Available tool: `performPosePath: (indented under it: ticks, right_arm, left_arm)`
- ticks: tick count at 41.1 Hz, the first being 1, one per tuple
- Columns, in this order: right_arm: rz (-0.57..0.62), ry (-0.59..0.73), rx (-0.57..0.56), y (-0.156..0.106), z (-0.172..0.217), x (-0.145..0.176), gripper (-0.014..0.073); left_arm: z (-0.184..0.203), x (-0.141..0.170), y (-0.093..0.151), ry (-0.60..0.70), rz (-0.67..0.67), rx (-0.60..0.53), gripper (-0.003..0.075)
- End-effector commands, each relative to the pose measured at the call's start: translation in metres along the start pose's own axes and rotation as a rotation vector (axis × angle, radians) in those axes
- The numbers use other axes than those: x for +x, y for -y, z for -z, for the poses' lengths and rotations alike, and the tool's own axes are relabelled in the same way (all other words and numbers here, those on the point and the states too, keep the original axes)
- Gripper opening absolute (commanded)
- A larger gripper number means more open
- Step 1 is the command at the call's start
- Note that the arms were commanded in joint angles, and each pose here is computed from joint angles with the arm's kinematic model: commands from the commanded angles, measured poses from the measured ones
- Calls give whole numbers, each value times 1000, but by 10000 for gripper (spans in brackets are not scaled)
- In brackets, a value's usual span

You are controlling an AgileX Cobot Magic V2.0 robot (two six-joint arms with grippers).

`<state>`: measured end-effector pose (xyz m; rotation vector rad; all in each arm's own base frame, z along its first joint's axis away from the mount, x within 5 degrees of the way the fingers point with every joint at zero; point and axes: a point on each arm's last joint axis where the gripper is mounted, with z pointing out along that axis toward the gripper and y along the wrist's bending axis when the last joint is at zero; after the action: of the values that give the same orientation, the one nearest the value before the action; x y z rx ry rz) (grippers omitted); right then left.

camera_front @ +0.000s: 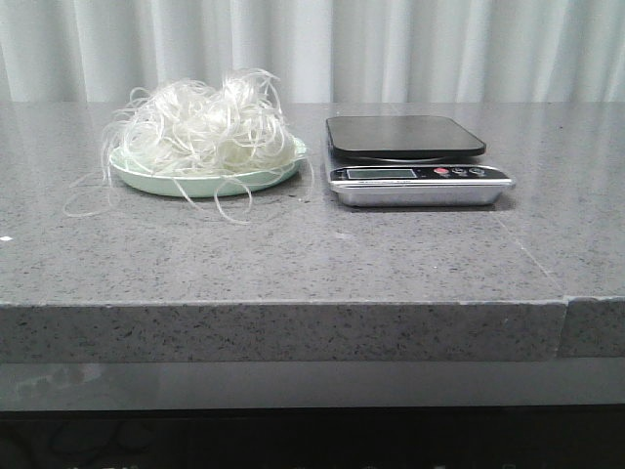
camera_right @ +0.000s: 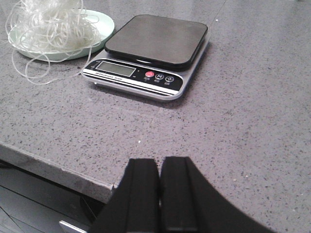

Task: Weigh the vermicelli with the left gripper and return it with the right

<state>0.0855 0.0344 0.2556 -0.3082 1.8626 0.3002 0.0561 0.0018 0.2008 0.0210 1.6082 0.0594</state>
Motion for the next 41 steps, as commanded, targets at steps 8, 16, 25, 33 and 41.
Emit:
performPosePath:
  ticks: [8, 16, 25, 33, 41]
  right_arm:
    - [4, 99, 3, 0, 2, -16, 151]
    - [4, 99, 3, 0, 2, -16, 151]
    - [38, 108, 38, 3, 3, -16, 151]
    - [-4, 115, 211, 20, 3, 1, 151]
    - [-18, 219, 324, 27, 11, 35, 151]
  left_arm:
    - [2, -5, 0, 84, 11, 2, 138]
    - [2, -5, 0, 84, 11, 2, 138]
    - [2, -5, 0, 84, 11, 2, 138]
    - [2, -5, 0, 84, 11, 2, 138]
    - [2, -5, 0, 84, 11, 2, 138]
